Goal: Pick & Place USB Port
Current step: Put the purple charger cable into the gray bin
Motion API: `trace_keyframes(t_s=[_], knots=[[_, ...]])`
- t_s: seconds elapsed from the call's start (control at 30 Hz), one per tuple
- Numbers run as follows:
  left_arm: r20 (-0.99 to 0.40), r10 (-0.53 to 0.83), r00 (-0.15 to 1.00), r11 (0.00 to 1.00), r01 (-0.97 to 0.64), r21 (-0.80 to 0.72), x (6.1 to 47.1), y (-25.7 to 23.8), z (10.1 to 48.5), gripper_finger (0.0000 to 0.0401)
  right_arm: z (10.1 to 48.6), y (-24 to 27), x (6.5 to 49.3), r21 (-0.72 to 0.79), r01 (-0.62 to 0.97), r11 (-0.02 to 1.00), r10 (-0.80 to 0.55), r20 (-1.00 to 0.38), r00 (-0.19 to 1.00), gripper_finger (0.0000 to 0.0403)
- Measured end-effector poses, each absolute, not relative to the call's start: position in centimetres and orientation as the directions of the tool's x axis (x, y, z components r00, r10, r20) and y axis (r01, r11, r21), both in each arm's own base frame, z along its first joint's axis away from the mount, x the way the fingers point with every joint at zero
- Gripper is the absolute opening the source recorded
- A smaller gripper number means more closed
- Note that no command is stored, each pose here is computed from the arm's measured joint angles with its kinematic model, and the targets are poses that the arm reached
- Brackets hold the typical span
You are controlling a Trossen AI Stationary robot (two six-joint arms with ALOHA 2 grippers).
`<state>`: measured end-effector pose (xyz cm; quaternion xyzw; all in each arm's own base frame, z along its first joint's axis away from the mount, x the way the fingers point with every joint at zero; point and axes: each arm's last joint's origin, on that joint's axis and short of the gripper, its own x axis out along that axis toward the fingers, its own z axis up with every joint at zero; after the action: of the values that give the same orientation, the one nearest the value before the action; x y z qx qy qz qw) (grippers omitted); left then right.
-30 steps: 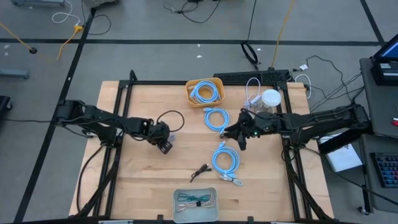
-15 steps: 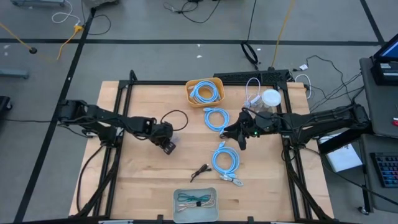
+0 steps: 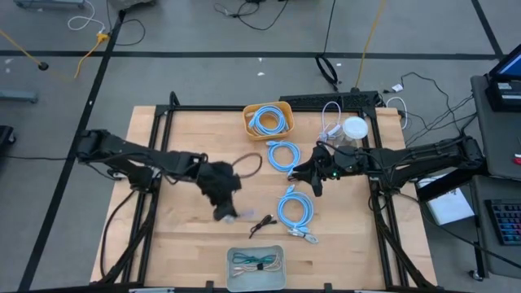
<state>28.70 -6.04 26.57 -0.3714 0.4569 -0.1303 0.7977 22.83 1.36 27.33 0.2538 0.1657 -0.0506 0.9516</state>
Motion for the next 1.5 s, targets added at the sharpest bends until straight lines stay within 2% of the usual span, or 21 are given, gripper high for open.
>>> trace_keyframes(t_s=[0.1, 0.27, 0.53, 0.8, 1.2, 1.5], knots=[[-0.623, -0.6, 0.502, 0.674, -0.101, -0.731, 28.3, -8.3, 27.1, 0.0001, 27.3, 1.4, 22.8, 0.449, 0.178, 0.875, -0.014, -0.345, 0.938, 0.011], [-0.654, -0.587, 0.477, 0.676, -0.155, -0.72, 28.3, -11.1, 26.0, 0.0, 27.2, 1.2, 22.8, 0.426, 0.202, 0.882, -0.046, -0.35, 0.936, 0.011], [-0.56, -0.623, 0.546, 0.6, -0.126, -0.79, 30.5, -17.2, 23.3, 0.0, 26.8, 1.1, 22.7, 0.392, 0.237, 0.889, -0.073, -0.39, 0.918, 0.011], [-0.568, -0.631, 0.528, 0.639, -0.062, -0.767, 32.6, -22.8, 22.3, 0.0, 26.7, 1.0, 22.7, 0.388, 0.26, 0.884, -0.096, -0.393, 0.914, 0.011], [-0.628, -0.605, 0.489, 0.737, 0.045, -0.674, 34.5, -24.1, 20.1, 0.0, 26.7, 1.2, 22.6, 0.352, 0.285, 0.892, -0.134, -0.396, 0.908, 0.011], [-0.623, -0.616, 0.482, 0.735, 0.065, -0.675, 35.0, -23.3, 20.1, 0.0, 26.8, 1.7, 22.6, 0.362, 0.264, 0.894, -0.114, -0.387, 0.915, 0.011]])
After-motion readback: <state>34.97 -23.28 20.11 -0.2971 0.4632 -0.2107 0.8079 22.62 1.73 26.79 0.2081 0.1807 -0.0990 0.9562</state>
